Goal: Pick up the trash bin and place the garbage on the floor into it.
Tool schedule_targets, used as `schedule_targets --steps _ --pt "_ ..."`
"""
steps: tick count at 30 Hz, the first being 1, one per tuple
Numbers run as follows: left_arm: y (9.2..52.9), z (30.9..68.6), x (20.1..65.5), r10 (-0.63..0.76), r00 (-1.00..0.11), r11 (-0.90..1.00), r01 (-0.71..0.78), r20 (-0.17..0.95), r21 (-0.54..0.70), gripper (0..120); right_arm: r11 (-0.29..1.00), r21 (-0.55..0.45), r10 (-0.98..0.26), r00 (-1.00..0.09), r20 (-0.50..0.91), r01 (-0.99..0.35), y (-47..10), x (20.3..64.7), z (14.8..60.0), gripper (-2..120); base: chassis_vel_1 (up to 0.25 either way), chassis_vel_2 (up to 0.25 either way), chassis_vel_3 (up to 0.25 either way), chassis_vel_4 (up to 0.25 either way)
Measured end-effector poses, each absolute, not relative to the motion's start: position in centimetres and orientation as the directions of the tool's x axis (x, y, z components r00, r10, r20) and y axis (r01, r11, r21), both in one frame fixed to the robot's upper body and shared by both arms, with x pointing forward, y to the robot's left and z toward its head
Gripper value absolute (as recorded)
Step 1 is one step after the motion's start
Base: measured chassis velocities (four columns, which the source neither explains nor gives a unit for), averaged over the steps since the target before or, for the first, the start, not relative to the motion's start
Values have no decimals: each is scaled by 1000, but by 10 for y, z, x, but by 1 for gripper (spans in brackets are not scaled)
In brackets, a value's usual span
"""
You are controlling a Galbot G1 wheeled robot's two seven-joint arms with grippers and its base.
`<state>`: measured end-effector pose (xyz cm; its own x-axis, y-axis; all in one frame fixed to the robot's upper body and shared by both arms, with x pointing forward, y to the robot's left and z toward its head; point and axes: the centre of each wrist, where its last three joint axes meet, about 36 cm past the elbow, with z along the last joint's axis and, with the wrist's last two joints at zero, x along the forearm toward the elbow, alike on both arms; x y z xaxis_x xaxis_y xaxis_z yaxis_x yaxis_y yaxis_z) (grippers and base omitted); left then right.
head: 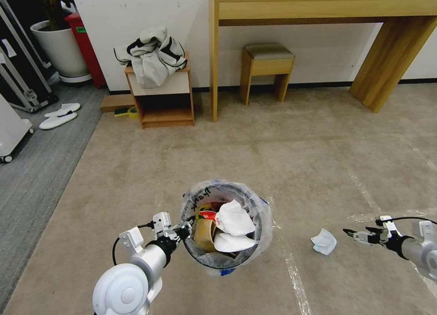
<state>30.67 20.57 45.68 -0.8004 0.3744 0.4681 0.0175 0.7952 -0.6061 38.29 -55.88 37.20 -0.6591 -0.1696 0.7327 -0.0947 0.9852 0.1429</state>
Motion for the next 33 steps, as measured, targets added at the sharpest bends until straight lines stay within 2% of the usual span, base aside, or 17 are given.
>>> schedule_targets --steps 5,14,33 --pt "206 456 306 370 -800 798 13 472 -603 2 981 186 -172 -644 746 -48 -551 404 356 100 0 0 0 0" --pt "204 453 309 369 -799 795 7 475 -607 2 979 206 -161 -607 778 5 -550 427 333 100 0 0 0 0" --pt "206 447 313 356 -797 803 -7 488 -597 2 976 207 -134 -554 822 70 -553 419 300 100 0 0 0 0"
